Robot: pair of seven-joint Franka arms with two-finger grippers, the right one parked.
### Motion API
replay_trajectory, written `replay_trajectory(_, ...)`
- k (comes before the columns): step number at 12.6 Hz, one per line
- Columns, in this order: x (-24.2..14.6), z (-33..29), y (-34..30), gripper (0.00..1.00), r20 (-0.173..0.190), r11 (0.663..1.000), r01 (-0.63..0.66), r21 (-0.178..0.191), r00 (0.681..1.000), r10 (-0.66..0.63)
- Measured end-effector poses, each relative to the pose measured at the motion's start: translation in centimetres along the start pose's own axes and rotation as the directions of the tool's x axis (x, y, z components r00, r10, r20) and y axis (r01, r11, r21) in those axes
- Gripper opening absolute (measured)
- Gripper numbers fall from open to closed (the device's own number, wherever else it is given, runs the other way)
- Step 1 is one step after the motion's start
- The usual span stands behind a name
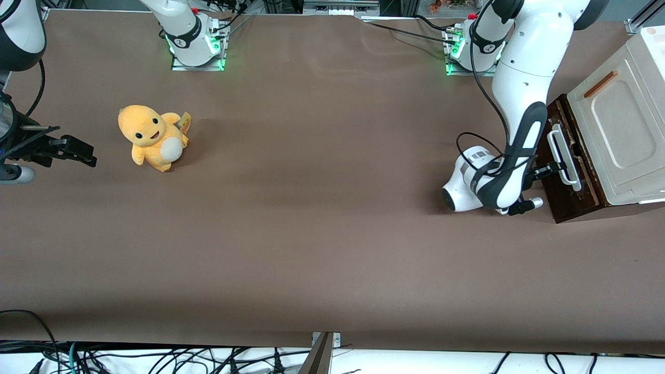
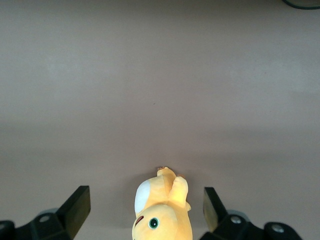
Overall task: Open lower drawer with left arm only
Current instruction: 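Close the left gripper around the white drawer handle, then pull the gripped handle away from the cabinet to slide the drawer out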
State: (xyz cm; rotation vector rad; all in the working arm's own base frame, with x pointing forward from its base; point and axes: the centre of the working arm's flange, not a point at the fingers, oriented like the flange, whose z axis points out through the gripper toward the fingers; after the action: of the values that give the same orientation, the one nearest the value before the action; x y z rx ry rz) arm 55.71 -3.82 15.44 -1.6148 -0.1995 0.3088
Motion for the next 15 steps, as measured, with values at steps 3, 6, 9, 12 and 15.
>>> replay_trajectory(3, -0.6, -2.4, -0.2, 0.19, -0.014, 1.000, 0.006, -0.026, 1.000, -0.006)
replay_trajectory(6, -1.6, -4.4, -0.1, 0.19, -0.033, 0.999, 0.000, -0.038, 0.999, -0.002)
replay_trajectory(9, -2.1, -5.4, -0.3, 0.19, -0.030, 0.999, 0.002, -0.049, 1.000, -0.003)
replay_trajectory(12, -2.1, -6.0, -0.5, 0.19, -0.026, 0.998, 0.005, -0.057, 1.000, -0.006)
replay_trajectory(15, -2.3, -6.3, -0.5, 0.19, -0.030, 0.998, 0.003, -0.056, 1.000, -0.005)
